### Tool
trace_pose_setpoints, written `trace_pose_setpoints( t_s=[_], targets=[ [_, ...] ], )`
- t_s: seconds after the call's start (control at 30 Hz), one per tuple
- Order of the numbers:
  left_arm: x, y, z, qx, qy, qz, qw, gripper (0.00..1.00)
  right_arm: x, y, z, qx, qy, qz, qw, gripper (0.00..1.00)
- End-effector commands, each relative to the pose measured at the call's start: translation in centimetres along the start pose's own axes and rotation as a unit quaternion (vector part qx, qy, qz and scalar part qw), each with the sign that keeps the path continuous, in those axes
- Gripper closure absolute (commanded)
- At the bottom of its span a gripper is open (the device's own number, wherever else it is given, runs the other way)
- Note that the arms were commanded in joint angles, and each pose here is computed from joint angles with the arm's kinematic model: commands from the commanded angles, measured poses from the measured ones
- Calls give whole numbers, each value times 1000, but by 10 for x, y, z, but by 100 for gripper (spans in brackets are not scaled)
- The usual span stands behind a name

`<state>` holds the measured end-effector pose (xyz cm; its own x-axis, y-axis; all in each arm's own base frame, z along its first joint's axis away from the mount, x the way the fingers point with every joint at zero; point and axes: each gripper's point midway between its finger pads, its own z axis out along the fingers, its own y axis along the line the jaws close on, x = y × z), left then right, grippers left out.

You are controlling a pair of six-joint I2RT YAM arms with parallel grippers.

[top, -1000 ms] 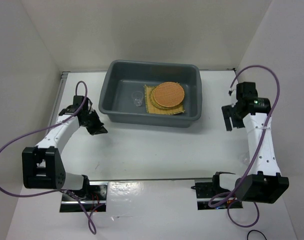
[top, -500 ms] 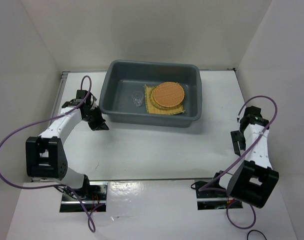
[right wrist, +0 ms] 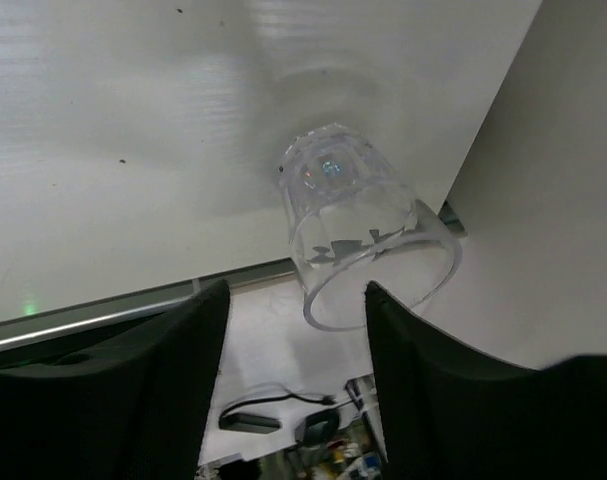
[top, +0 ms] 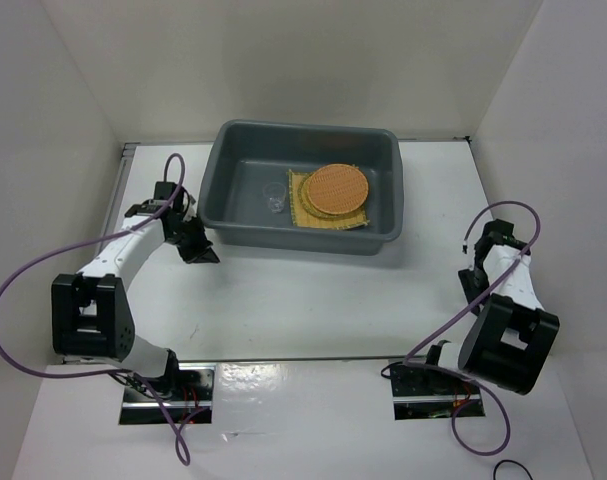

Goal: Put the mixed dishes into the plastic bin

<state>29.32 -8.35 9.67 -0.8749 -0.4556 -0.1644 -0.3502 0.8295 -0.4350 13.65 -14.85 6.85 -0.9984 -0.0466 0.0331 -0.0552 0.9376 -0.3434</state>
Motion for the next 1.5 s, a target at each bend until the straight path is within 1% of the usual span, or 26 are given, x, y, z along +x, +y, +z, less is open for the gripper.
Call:
trace_pose_setpoints(
  t_s=[0.0,0.07,0.1,0.13,0.17,0.2,0.33,0.37,0.4,0.43,0.5,0.53,0.57,0.63,0.73,0.77,0.8,0.87,0.9,0.97,1.03,1.07,1.1,1.23,1.4,1.47],
  targets=[
    [11,-2,-7,11,2,0,1000,95,-13,-3,6,-1,-20,-4,1000,50],
    [13,-1,-7,13,-1,-4,1000,95,-9,1,12,-10,-6,-9,1000,60],
    [12,-2,-10,16,-6,-2,1000,95,-8,2,13,-12,-2,-10,1000,69],
    [16,0,-10,15,-5,-2,1000,95,-8,3,15,-15,2,-12,1000,90],
    [20,3,-8,12,1,-10,1000,95,-15,-2,12,-11,-4,-4,1000,98],
    [17,0,-10,17,-8,-6,1000,95,-16,-2,7,-18,-5,-4,1000,100],
    [23,5,-10,11,-8,-12,1000,95,-54,-16,-45,-5,-91,13,996,100],
    [20,3,-12,16,-16,-14,1000,95,-81,-22,-75,3,-140,7,990,100],
    [23,5,-10,14,-13,-15,1000,95,-93,-21,-93,2,-164,3,986,100],
    [23,3,-12,16,-16,-19,1000,95,-112,-22,-129,-3,-205,13,979,100],
    [20,1,-14,21,-24,-16,999,95,-141,7,-173,-36,-262,-32,964,100],
    [19,2,-14,18,-27,-21,999,95,-151,21,-187,-60,-273,-43,959,100],
    [19,2,-14,18,-27,-21,999,95,-171,46,-227,-83,-326,-80,938,100],
    [19,2,-14,18,-27,-26,999,95,-188,65,-263,-98,-365,-113,919,100],
    [13,0,-21,18,-45,-21,999,95,-218,82,-276,-111,-374,-142,910,100],
    [13,-2,-24,21,-50,-23,998,95,-228,101,-268,-132,-356,-163,911,100],
    [12,-4,-26,24,-54,-28,998,95,-235,119,-284,-145,-373,-185,898,100],
    [13,-3,-29,24,-62,-34,997,94,-247,154,-284,-157,-367,-232,887,100],
    [16,-1,-27,22,-57,-43,997,94,-244,188,-293,-166,-371,-277,871,100],
    [17,-3,-31,30,-68,-47,996,94,-247,223,-301,-173,-376,-316,854,100],
    [16,-6,-35,35,-74,-51,995,94,-251,271,-307,-180,-376,-359,835,100],
    [14,-6,-39,36,-84,-56,994,93,-255,292,-298,-182,-363,-376,833,100],
    [17,-5,-38,36,-83,-62,994,93,-253,314,-312,-187,-378,-393,817,100],
    [21,-4,-46,37,-91,-73,992,93,-250,365,-299,-198,-356,-433,804,100],
    [31,-1,-57,41,-108,-91,989,91,-261,396,-267,-219,-322,-448,805,100],
    [37,4,-60,36,-110,-92,989,90,-264,405,-263,-228,-320,-455,799,100]
  ],
)
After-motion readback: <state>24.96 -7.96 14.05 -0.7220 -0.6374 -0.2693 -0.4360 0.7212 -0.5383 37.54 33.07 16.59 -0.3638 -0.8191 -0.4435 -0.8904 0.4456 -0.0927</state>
